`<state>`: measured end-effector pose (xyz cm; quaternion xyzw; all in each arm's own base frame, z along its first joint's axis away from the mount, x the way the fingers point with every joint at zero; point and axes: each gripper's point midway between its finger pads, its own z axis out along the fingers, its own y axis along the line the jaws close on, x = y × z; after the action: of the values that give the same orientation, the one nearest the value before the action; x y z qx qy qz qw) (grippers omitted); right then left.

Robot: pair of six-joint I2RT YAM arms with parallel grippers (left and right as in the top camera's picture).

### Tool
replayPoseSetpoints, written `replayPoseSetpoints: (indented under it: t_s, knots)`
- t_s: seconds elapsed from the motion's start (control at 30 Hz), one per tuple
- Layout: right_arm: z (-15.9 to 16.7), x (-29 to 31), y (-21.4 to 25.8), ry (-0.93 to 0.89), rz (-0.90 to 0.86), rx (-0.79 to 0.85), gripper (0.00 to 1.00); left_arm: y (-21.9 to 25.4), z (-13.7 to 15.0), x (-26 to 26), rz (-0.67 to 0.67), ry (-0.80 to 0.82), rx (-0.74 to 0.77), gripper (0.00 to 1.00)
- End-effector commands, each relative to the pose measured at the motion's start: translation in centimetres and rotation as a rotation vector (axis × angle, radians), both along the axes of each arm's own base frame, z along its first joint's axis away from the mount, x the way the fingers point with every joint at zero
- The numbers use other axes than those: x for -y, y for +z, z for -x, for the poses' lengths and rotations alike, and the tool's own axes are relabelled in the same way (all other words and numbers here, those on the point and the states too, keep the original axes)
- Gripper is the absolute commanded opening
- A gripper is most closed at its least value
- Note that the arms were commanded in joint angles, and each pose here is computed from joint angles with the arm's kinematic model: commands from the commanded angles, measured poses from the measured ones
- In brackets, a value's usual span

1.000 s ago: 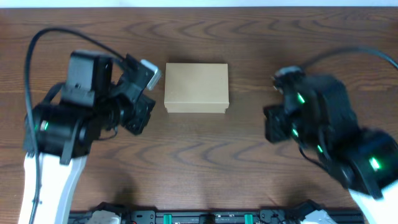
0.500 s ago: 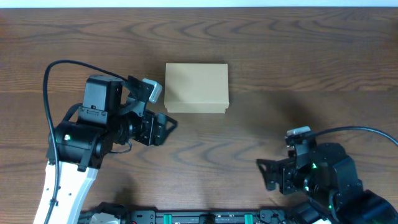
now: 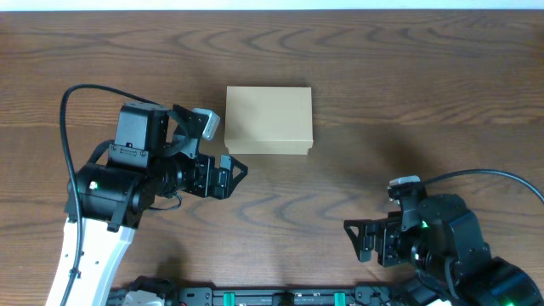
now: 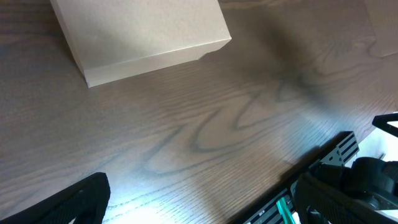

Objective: Pack container

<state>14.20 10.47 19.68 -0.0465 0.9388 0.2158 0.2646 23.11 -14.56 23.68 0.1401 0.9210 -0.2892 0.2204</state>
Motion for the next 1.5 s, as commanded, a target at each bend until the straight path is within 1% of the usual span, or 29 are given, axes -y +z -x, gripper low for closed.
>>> replayPoseSetpoints:
  t_s: [0.0, 0.17, 0.3, 0.37, 0.57, 0.77, 1.0, 1.13, 1.3, 1.4, 1.47]
  knots:
    - [0.2, -0.2, -0.3, 0.005, -0.007, -0.017, 0.99, 0.1, 0.3, 0.2, 0.013, -0.006, -0.013, 0.95]
    - [0.2, -0.2, -0.3, 0.005, -0.007, -0.017, 0.99, 0.9, 1.2, -0.1, 0.012, -0.003, 0.019, 0.95]
    - [0.2, -0.2, -0.3, 0.005, -0.007, -0.017, 0.99, 0.7, 2.5, -4.0, -0.163, 0.107, 0.113, 0.95]
    - [0.2, -0.2, -0.3, 0.005, -0.007, -0.017, 0.99, 0.6, 3.3, -5.7, -0.217, 0.160, 0.171, 0.95]
    - [0.2, -0.2, -0.3, 0.005, -0.007, -0.017, 0.99, -1.3, 4.7, -8.0, -0.252, 0.193, 0.367, 0.95]
    - [0.2, -0.2, -0.3, 0.005, -0.007, -0.017, 0.99, -5.4, 4.4, -8.8, -0.230, 0.250, 0.489, 0.95]
    - [0.2, -0.2, -0.3, 0.005, -0.007, -0.017, 0.99, -10.0, 4.3, -7.8, -0.166, 0.226, 0.557, 0.95]
    - [0.2, -0.2, -0.3, 0.005, -0.007, -0.017, 0.99, -12.1, 4.2, -7.8, -0.144, 0.251, 0.560, 0.95]
    - [0.2, -0.2, -0.3, 0.005, -0.007, -0.017, 0.99, -13.1, 4.3, -7.9, -0.145, 0.259, 0.580, 0.95]
    - [0.2, -0.2, -0.3, 0.005, -0.007, -0.017, 0.99, -14.7, 4.3, -8.0, -0.131, 0.284, 0.524, 0.95]
    - [0.2, -0.2, -0.3, 0.005, -0.007, -0.017, 0.99, -14.9, 4.3, -8.1, -0.123, 0.301, 0.510, 0.95]
